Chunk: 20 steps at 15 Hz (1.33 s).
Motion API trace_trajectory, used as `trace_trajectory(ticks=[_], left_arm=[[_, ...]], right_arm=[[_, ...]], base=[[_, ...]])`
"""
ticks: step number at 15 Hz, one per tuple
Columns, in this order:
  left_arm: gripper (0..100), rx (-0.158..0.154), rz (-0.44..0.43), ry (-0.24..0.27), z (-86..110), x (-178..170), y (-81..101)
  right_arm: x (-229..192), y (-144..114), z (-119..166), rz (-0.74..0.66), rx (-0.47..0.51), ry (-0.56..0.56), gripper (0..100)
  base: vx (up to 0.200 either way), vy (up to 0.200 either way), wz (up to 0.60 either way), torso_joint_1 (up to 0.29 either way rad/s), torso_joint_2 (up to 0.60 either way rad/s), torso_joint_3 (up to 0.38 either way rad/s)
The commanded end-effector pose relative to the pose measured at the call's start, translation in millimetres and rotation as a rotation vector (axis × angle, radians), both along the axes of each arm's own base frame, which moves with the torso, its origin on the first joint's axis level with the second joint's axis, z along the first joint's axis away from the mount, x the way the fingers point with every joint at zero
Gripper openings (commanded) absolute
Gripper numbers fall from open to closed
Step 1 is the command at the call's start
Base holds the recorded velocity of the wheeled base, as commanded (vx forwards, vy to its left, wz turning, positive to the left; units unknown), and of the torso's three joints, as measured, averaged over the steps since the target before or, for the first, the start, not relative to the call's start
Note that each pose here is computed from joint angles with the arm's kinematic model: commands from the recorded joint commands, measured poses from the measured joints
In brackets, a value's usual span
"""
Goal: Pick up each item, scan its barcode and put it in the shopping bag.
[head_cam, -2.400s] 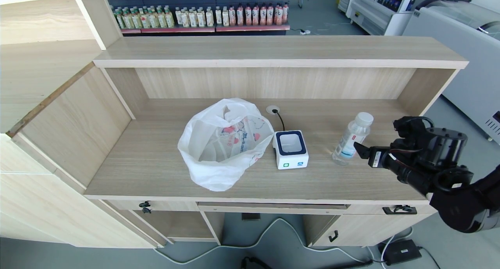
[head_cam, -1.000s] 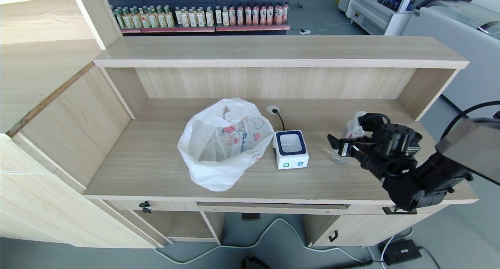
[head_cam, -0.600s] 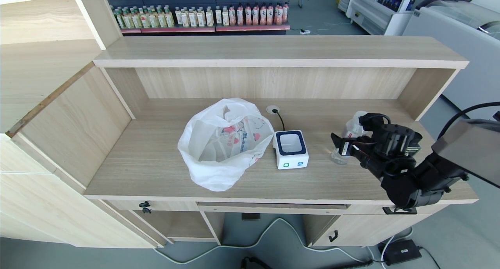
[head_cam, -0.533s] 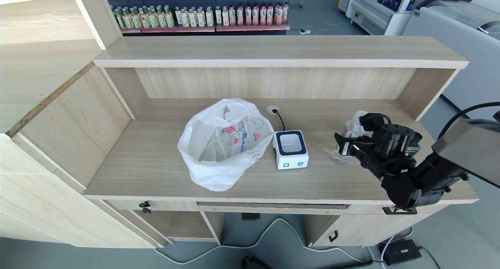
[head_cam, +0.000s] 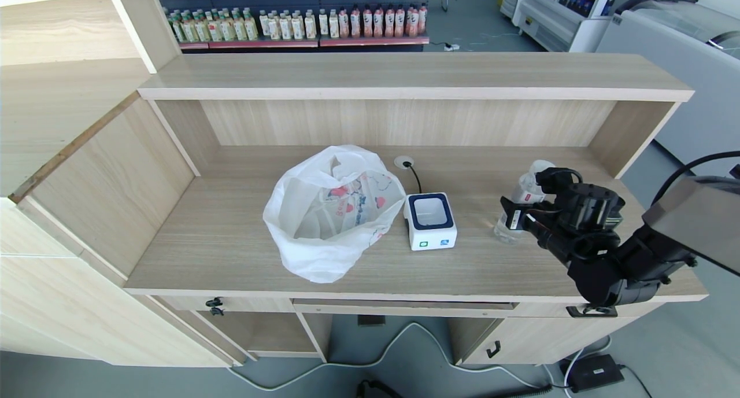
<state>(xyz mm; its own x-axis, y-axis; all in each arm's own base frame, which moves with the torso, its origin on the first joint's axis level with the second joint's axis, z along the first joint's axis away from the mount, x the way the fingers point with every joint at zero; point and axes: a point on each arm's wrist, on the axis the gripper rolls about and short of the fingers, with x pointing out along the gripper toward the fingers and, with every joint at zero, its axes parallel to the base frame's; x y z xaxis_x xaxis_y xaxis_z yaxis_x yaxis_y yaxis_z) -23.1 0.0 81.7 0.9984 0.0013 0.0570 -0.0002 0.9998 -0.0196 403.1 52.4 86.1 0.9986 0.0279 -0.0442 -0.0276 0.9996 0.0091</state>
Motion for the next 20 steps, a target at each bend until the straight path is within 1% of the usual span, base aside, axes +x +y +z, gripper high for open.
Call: trace_trajectory(ticks=[1, 2, 4, 5, 6, 7, 8, 10, 11, 12, 14, 15, 16, 19, 20], left_arm=[[100, 0.0, 0.0, -0.001, 0.0, 0, 0.0], [100, 0.0, 0.0, -0.001, 0.0, 0, 0.0], [100, 0.0, 0.0, 0.0, -0.1, 0, 0.0], [100, 0.0, 0.0, -0.001, 0.0, 0, 0.0], [100, 0.0, 0.0, -0.001, 0.0, 0, 0.0], [100, 0.0, 0.0, -0.001, 0.0, 0, 0.0], [100, 0.0, 0.0, 0.0, -0.1, 0, 0.0], [100, 0.0, 0.0, -0.001, 0.0, 0, 0.0], [100, 0.0, 0.0, -0.001, 0.0, 0, 0.0], [100, 0.0, 0.0, -0.001, 0.0, 0, 0.0], [100, 0.0, 0.0, -0.001, 0.0, 0, 0.0], [100, 0.0, 0.0, -0.001, 0.0, 0, 0.0], [100, 0.0, 0.0, 0.0, -0.1, 0, 0.0], [100, 0.0, 0.0, -0.001, 0.0, 0, 0.0], [100, 0.0, 0.0, -0.001, 0.0, 0, 0.0]], right_arm=[[-1, 0, 6, 0.0, -0.001, -0.014, 0], [-2, 0, 10, 0.0, -0.001, -0.018, 0], [-11, -5, 31, 0.018, 0.011, -0.032, 0], [-28, -10, 57, 0.091, 0.034, -0.016, 0], [-28, -10, 57, 0.091, 0.034, -0.016, 0], [-73, -16, 105, 0.245, 0.119, 0.009, 0], [-98, -21, 127, 0.335, 0.156, 0.022, 0], [-146, -35, 166, 0.555, 0.197, 0.067, 0], [-162, -39, 177, 0.632, 0.219, 0.081, 0], [-197, -39, 195, 0.798, 0.267, 0.104, 0], [-239, -35, 209, 0.986, 0.33, 0.127, 0], [-251, -32, 211, 1.047, 0.335, 0.129, 0], [-259, -26, 212, 1.112, 0.336, 0.136, 0], [-269, -15, 219, 1.218, 0.372, 0.167, 0], [-272, -11, 223, 1.275, 0.387, 0.184, 0]], base=[[0.0, 0.0, 0.0, 0.0, 0.0, 0.0], [0.0, 0.0, 0.0, 0.0, 0.0, 0.0], [0.0, 0.0, 0.0, 0.0, 0.0, 0.0], [0.0, 0.0, 0.0, 0.0, 0.0, 0.0], [0.0, 0.0, 0.0, 0.0, 0.0, 0.0], [0.0, 0.0, 0.0, 0.0, 0.0, 0.0], [0.0, 0.0, 0.0, 0.0, 0.0, 0.0], [0.0, 0.0, 0.0, 0.0, 0.0, 0.0], [0.0, 0.0, 0.0, 0.0, 0.0, 0.0], [0.0, 0.0, 0.0, 0.0, 0.0, 0.0], [0.0, 0.0, 0.0, 0.0, 0.0, 0.0], [0.0, 0.0, 0.0, 0.0, 0.0, 0.0], [0.0, 0.0, 0.0, 0.0, 0.0, 0.0], [0.0, 0.0, 0.0, 0.0, 0.0, 0.0], [0.0, 0.0, 0.0, 0.0, 0.0, 0.0]])
